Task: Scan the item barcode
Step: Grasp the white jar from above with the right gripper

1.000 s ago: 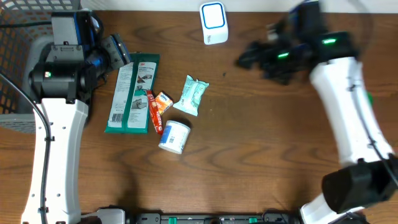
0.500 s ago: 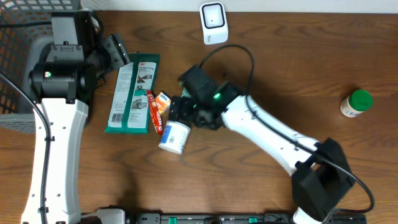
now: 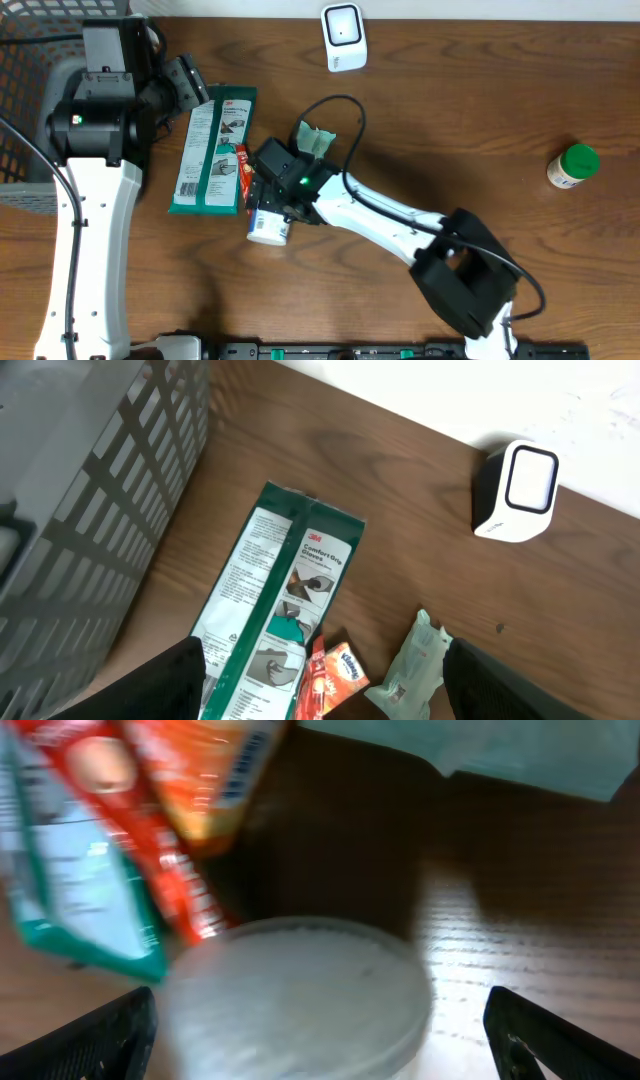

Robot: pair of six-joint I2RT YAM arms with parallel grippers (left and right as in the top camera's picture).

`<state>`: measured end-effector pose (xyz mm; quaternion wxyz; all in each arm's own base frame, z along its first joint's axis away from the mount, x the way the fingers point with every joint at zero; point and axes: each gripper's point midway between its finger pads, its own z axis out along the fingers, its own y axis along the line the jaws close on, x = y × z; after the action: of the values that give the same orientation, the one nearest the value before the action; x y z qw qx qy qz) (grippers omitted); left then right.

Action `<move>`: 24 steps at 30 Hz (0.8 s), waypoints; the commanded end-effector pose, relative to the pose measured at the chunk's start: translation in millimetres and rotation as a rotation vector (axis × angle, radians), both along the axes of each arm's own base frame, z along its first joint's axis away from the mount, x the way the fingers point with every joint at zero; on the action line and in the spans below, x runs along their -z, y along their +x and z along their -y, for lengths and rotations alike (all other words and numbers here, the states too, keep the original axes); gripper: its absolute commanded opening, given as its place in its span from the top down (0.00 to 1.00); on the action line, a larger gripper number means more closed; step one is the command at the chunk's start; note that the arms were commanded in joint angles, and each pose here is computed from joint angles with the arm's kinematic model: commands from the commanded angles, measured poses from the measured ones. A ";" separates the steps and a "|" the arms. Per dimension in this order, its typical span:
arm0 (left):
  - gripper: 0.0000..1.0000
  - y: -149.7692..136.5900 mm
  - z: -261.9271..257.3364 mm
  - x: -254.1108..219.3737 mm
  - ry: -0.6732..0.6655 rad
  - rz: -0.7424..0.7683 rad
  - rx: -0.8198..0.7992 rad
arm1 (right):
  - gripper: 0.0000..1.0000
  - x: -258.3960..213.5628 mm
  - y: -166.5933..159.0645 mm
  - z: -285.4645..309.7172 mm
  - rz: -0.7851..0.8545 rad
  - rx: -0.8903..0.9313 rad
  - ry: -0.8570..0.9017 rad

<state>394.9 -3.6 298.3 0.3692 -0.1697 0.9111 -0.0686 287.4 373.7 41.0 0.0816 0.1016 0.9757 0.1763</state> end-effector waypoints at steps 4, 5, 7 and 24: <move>0.23 1.1 -4.1 -2.5 0.008 0.007 -0.012 | 0.01 15.4 -2.3 6.7 -0.017 0.028 -0.044; 0.23 1.1 -4.1 -2.5 0.008 0.007 -0.012 | 0.01 15.4 -3.1 6.1 -0.016 0.023 -0.045; 0.23 1.1 -4.1 -2.5 0.008 0.007 -0.012 | 0.01 15.7 -5.6 4.9 -0.013 0.003 -0.050; 0.23 1.1 -4.1 -2.5 0.008 0.007 -0.012 | 0.30 6.5 -9.8 35.3 -0.087 -0.024 -0.098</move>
<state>394.9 -3.6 298.3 0.3692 -0.1697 0.9111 -0.0686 268.8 354.4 25.5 0.0357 0.1027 0.9853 0.1319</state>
